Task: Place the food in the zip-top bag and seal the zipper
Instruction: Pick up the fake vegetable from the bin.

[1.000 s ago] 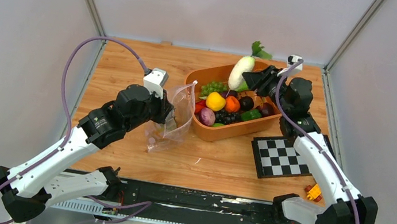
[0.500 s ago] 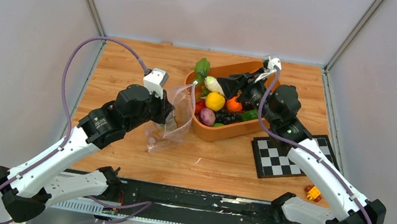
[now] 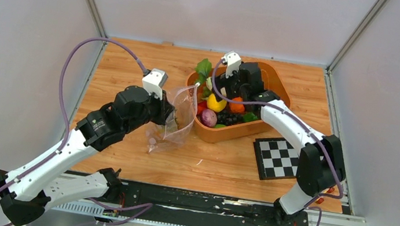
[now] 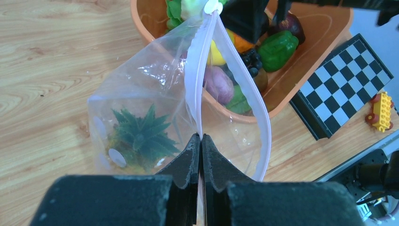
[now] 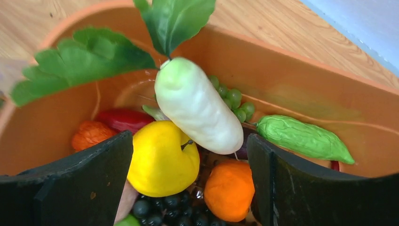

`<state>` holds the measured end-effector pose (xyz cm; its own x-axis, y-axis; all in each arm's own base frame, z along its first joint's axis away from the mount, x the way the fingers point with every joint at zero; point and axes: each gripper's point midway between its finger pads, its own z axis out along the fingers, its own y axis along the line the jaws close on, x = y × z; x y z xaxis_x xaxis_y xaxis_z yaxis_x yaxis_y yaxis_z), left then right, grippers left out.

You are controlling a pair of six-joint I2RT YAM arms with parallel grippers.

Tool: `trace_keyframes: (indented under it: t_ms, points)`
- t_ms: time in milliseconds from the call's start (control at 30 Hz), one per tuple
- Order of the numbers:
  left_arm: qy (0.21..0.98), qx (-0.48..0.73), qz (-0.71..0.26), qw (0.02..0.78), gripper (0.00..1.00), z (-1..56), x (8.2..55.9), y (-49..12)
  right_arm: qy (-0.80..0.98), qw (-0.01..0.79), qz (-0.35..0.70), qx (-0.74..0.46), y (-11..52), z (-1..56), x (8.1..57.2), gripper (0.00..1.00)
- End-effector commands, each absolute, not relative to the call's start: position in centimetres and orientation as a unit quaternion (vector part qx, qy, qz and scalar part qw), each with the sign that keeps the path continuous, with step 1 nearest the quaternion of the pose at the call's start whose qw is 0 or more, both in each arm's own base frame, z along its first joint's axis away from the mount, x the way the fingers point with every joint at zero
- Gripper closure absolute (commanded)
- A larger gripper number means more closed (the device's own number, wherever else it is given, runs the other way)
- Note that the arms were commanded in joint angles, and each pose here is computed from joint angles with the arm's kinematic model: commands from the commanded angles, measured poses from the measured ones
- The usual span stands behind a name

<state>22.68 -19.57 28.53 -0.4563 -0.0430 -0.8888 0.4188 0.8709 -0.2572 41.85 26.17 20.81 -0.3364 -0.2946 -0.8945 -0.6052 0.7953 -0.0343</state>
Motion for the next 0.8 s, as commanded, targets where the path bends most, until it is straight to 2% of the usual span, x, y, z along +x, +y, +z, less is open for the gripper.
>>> trace_keyframes:
  t_ms: [0,200,367,400,467,600,700,767]
  points:
    - [0.812,0.104,-0.24,0.522,0.92,30.0,22.5,-19.4,0.694,0.59,0.141,-0.387,28.5,22.7,43.7,0.08]
    - [0.813,0.104,-0.238,0.521,0.92,29.9,22.5,-19.3,0.673,0.584,0.129,-0.436,30.2,20.5,45.6,0.07]
    - [0.814,0.104,-0.235,0.522,0.92,29.8,22.6,-19.3,0.677,0.578,0.107,-0.443,30.7,19.3,47.5,0.17]
    - [0.814,0.103,-0.235,0.521,0.92,29.8,22.6,-19.3,0.677,0.575,0.109,-0.447,30.8,19.0,47.7,0.21]
    - [0.814,0.103,-0.236,0.521,0.92,29.7,22.6,-19.3,0.673,0.574,0.113,-0.453,31.2,18.6,47.7,0.35]
    - [0.814,0.103,-0.235,0.521,0.92,29.7,22.6,-19.3,0.672,0.574,0.113,-0.453,31.0,19.0,47.5,0.68]
    - [0.813,0.101,-0.235,0.523,0.92,29.8,22.6,-19.2,0.668,0.59,0.113,-0.439,30.5,21.0,46.9,0.79]
    - [0.813,0.102,-0.236,0.522,0.92,29.9,22.6,-19.3,0.657,0.614,0.116,-0.422,30.1,23.1,46.2,0.81]
